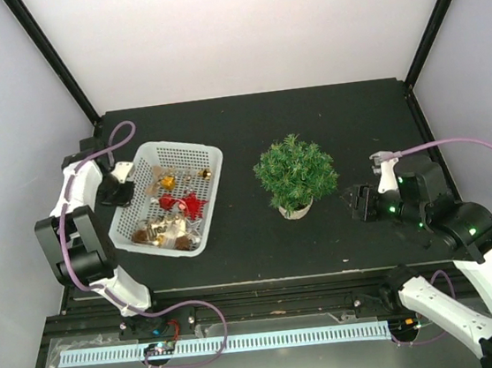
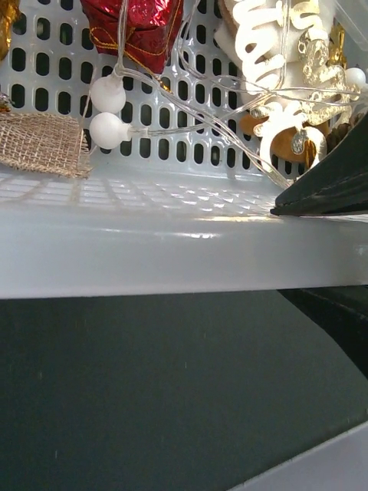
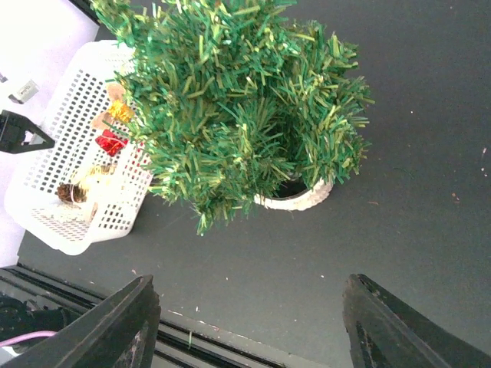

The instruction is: Decorate the small christmas tree

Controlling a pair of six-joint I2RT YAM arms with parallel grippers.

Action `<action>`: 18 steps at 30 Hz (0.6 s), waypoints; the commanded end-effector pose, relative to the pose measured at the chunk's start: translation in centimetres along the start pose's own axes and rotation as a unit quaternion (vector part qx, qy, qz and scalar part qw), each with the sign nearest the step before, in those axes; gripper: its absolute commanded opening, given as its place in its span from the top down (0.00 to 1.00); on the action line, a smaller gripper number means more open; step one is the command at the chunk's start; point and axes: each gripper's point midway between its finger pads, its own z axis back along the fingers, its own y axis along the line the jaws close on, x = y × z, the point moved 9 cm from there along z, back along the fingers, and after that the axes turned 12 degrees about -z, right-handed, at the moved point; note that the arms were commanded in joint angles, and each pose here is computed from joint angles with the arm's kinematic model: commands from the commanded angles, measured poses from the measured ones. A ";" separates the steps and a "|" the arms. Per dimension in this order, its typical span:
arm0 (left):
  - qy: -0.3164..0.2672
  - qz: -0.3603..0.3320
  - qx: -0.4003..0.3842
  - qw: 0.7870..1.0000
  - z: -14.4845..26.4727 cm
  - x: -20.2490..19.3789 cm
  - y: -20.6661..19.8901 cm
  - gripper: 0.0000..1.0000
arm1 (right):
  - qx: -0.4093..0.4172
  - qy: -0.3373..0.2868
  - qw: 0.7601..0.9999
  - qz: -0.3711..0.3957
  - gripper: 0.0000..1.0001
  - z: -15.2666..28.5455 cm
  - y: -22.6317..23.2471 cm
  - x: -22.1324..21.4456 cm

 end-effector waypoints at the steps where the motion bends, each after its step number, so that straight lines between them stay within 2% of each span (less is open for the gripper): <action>1: -0.008 -0.034 0.033 0.999 0.8 0.2 3.4 0.77 | -0.007 -0.004 1.000 0.000 0.33 1.3 0.6 0.6; 8: -0.009 -0.042 0.015 0.999 -0.9 0.9 4.8 0.72 | -0.027 0.001 1.000 -0.008 0.31 2.3 0.8 0.9; 12: -0.018 -0.031 0.033 0.999 -0.4 1.5 6.0 0.68 | -0.025 0.001 1.000 0.009 0.27 3.0 1.2 1.2; 13: -0.026 -0.025 0.038 0.999 0.2 1.7 6.3 0.65 | -0.026 0.001 1.000 0.011 0.26 3.0 1.2 1.2; 16: -0.061 -0.031 0.031 0.997 2.7 2.1 6.2 0.45 | -0.023 0.015 1.000 0.016 0.25 2.7 1.4 1.2; 18: -0.083 -0.039 0.021 0.996 4.3 2.3 5.7 0.37 | -0.021 0.021 0.999 0.014 0.25 2.5 1.3 1.1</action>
